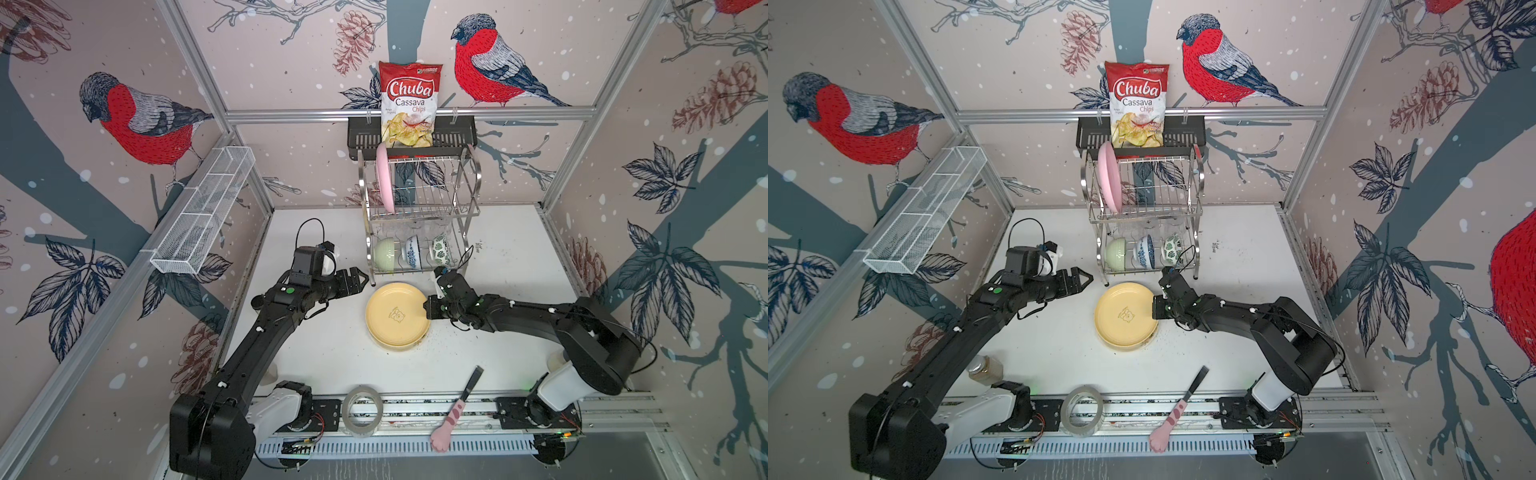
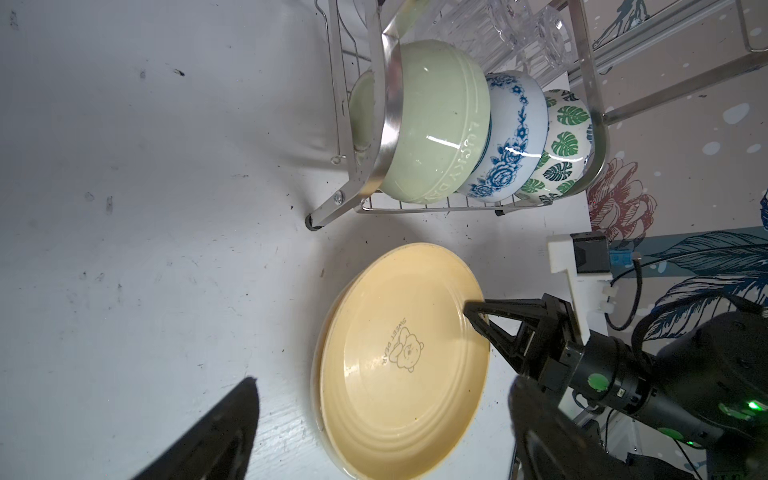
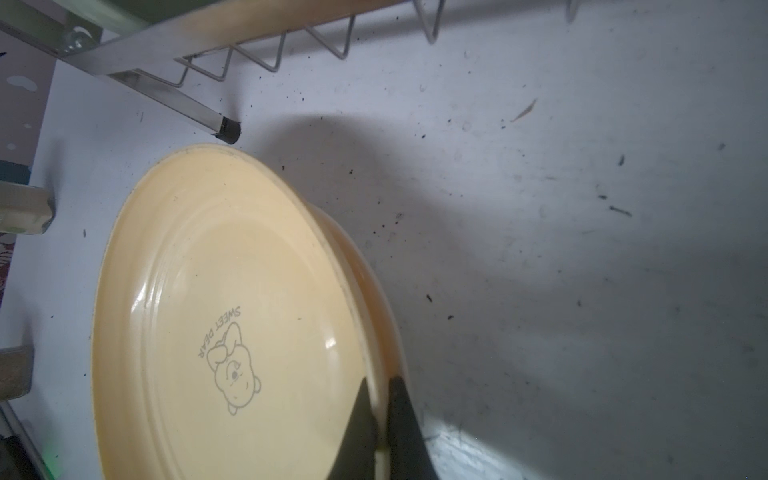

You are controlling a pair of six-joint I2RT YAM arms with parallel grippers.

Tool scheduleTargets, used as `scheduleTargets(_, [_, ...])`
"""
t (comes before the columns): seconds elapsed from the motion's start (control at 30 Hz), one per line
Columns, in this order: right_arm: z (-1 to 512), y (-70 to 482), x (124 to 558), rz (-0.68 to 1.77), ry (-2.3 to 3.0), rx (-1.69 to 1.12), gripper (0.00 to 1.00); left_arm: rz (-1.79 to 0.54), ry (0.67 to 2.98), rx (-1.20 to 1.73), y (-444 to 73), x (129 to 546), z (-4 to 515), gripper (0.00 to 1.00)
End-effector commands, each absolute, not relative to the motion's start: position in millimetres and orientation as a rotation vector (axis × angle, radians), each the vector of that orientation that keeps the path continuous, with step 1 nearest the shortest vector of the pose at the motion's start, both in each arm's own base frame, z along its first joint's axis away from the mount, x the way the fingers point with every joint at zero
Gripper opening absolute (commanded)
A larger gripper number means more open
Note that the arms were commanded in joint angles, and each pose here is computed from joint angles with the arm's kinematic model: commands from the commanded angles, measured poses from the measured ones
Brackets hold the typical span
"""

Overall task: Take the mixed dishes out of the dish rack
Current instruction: 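Open both grippers and lift them off the yellow plate, then reach both grippers up to the pink plate in the rack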

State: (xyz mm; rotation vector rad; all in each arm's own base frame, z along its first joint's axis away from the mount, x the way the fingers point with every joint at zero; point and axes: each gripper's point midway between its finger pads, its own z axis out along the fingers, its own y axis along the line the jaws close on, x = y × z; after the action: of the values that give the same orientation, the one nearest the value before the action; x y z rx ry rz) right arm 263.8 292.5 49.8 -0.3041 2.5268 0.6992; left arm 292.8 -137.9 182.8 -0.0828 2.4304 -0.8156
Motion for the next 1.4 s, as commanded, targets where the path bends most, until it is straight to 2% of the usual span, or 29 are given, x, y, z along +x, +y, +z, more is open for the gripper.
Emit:
scheduleTargets(0.0, [51,294,268,0.645,2.508,-0.323,0.0,-0.811,2.422,-0.072,-137,294,185,0.93])
scheduleTargets(0.23, [44,294,263,0.574,2.521,-0.356,0.08,-0.815,2.422,-0.072,-138,294,184,0.93])
scheduleTargets(0.5, [47,289,262,0.556,2.515,-0.348,0.33,-0.82,2.413,-0.069,-138,294,189,0.93])
scheduleTargets(0.7, [64,285,266,0.531,2.484,-0.351,0.46,-0.814,2.363,-0.066,-138,302,210,0.94])
scheduleTargets(0.87, [115,278,275,0.485,2.382,-0.347,0.51,-0.746,2.247,-0.069,-130,319,259,0.93])
scheduleTargets(1.13, [266,305,261,0.558,2.066,-0.447,0.52,-0.639,2.043,-0.084,-116,349,345,0.87])
scheduleTargets(1.37, [355,329,259,0.637,1.855,-0.494,0.55,-0.624,1.933,-0.069,-117,372,400,0.86])
